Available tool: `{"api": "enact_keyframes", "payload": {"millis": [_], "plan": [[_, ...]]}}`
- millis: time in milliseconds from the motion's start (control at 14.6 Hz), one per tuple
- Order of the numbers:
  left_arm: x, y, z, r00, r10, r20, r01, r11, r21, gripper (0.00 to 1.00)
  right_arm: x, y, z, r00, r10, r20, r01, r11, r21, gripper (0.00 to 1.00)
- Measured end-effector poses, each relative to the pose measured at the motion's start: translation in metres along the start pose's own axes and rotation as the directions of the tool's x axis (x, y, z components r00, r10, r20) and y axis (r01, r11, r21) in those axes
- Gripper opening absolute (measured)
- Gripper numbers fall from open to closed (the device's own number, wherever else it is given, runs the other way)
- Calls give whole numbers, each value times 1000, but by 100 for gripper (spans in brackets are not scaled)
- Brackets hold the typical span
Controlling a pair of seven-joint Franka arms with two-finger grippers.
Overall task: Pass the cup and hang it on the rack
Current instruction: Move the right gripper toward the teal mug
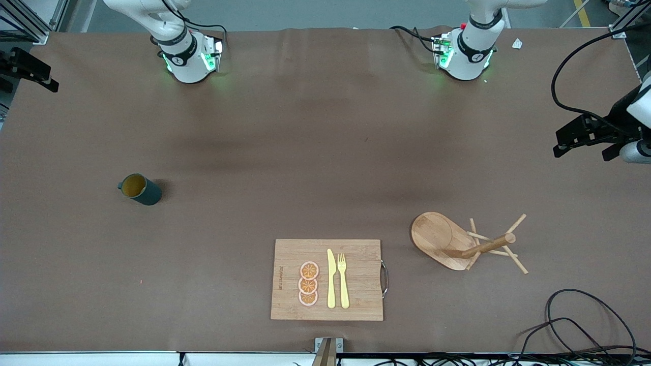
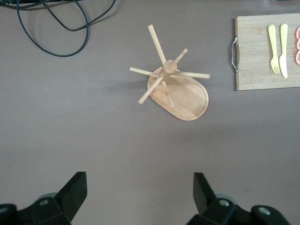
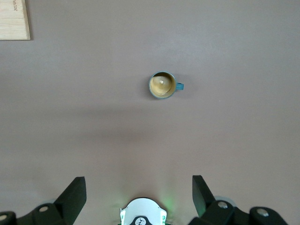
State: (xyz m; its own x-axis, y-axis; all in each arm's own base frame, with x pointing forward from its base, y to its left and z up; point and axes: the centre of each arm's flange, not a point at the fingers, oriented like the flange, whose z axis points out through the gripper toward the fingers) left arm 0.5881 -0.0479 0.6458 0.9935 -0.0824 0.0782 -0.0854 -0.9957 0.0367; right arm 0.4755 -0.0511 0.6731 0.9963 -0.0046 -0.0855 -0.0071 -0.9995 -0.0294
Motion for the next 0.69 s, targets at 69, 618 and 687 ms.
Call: {"api": "enact_keyframes", "payload": {"millis": [69, 618, 687], "plan": [[0, 0, 0, 1000, -2, 1, 2, 1000, 0, 100, 0, 0, 0, 1000, 0, 0, 0, 1000, 0, 100], [-1, 1, 1, 999, -54, 6, 54, 999, 0, 100, 0, 1, 0, 1000, 1, 2, -1, 1000, 0, 100], [-1, 1, 1, 998, -61, 6, 61, 998, 0, 100, 0, 1, 0, 1000, 3, 2, -3, 1000, 1, 100]]}}
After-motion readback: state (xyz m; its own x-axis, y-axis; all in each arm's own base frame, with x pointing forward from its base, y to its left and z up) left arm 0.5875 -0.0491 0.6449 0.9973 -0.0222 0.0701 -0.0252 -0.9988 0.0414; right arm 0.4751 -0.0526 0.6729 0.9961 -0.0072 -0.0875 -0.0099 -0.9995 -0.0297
